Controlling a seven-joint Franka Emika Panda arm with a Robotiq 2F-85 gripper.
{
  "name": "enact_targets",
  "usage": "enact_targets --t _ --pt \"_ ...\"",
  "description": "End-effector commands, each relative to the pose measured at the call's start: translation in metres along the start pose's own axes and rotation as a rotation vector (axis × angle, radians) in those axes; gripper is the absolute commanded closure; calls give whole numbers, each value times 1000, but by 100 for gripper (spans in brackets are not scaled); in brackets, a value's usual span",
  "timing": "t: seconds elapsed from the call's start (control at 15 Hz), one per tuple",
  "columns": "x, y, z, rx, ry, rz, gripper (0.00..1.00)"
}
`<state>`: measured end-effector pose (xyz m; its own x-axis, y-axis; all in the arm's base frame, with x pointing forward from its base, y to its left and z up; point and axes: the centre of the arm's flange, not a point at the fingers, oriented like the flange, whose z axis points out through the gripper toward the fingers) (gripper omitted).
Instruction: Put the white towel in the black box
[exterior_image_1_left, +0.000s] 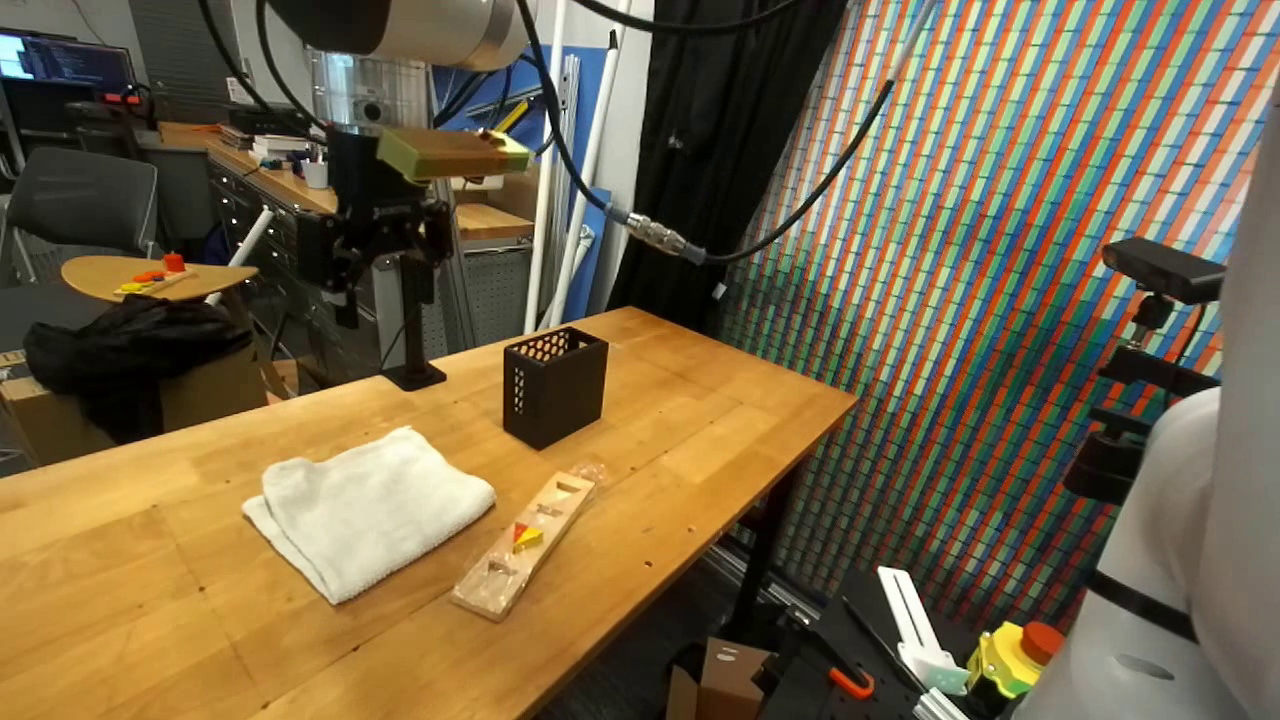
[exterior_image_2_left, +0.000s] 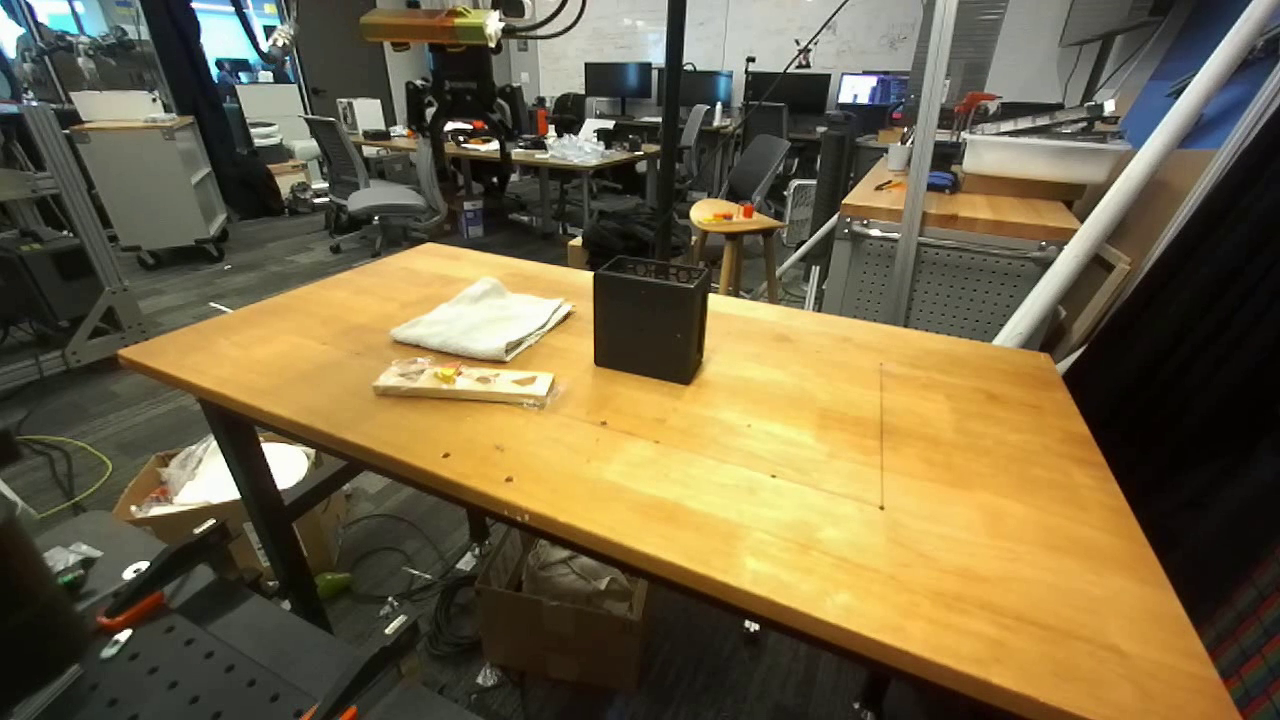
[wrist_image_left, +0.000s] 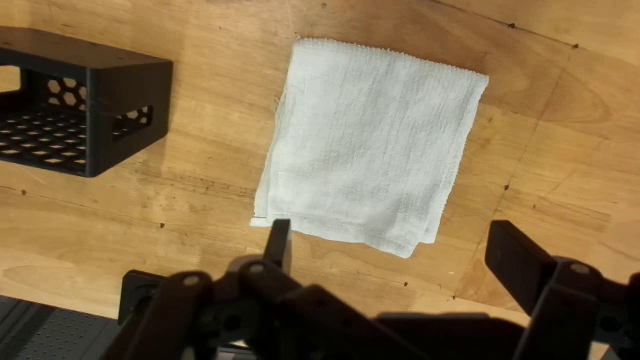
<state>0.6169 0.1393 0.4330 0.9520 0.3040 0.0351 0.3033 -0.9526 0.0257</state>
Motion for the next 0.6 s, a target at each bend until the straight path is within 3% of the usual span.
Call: enact_targets --t 0.0,0.2,0.53 --pt "34 -22 19 -24 7 -17 0" --pt "41 -30 48 -3 -5 -51 0" --pt "45 -13 109 30 -37 -91 0"
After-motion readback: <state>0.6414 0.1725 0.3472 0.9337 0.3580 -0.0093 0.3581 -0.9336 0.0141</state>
